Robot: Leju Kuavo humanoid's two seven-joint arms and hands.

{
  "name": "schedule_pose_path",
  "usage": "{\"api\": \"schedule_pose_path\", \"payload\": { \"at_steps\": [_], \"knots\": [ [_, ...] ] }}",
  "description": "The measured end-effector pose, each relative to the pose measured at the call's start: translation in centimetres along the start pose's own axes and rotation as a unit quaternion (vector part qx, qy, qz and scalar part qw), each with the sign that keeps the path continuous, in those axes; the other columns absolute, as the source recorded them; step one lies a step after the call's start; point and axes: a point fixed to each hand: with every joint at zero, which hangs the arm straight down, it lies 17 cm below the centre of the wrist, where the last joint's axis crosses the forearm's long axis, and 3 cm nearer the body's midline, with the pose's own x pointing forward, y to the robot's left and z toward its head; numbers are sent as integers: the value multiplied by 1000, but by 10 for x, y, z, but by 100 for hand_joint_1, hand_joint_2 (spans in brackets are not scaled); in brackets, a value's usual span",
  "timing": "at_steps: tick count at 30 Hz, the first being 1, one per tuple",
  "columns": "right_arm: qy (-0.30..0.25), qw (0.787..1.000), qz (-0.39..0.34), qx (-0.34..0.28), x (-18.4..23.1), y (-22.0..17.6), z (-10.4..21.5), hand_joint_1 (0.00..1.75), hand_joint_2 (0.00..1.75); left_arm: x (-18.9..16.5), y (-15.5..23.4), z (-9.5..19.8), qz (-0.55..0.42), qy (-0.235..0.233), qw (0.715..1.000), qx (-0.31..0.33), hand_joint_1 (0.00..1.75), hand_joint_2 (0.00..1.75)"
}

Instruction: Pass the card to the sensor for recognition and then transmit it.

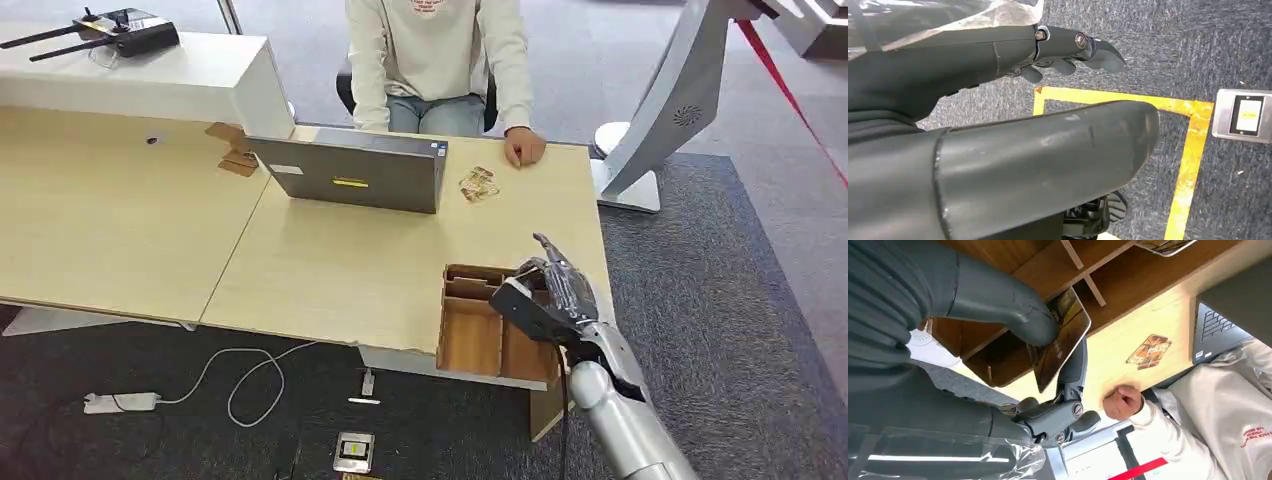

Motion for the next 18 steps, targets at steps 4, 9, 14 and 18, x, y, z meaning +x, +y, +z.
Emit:
{"api": "schedule_pose_path", "payload": {
  "at_steps": [4, 9, 14, 18],
  "knots": [
    [-3, 1000, -1, -17, 2, -7, -2, 175, 175, 1, 0, 0, -4, -4, 1000, 0, 0, 0],
    [-41, 997, -1, -58, 14, -50, -15, 175, 175, 6, 2, -1, -18, -19, 1000, 1, 0, 0],
    [-63, 992, 20, -104, 24, -121, -32, 175, 175, 9, 4, -1, -24, -29, 999, 2, 0, 0],
    [-71, 988, 34, -133, 32, -161, -38, 175, 175, 11, 5, -2, -34, -35, 999, 2, 0, 0]
  ]
}}
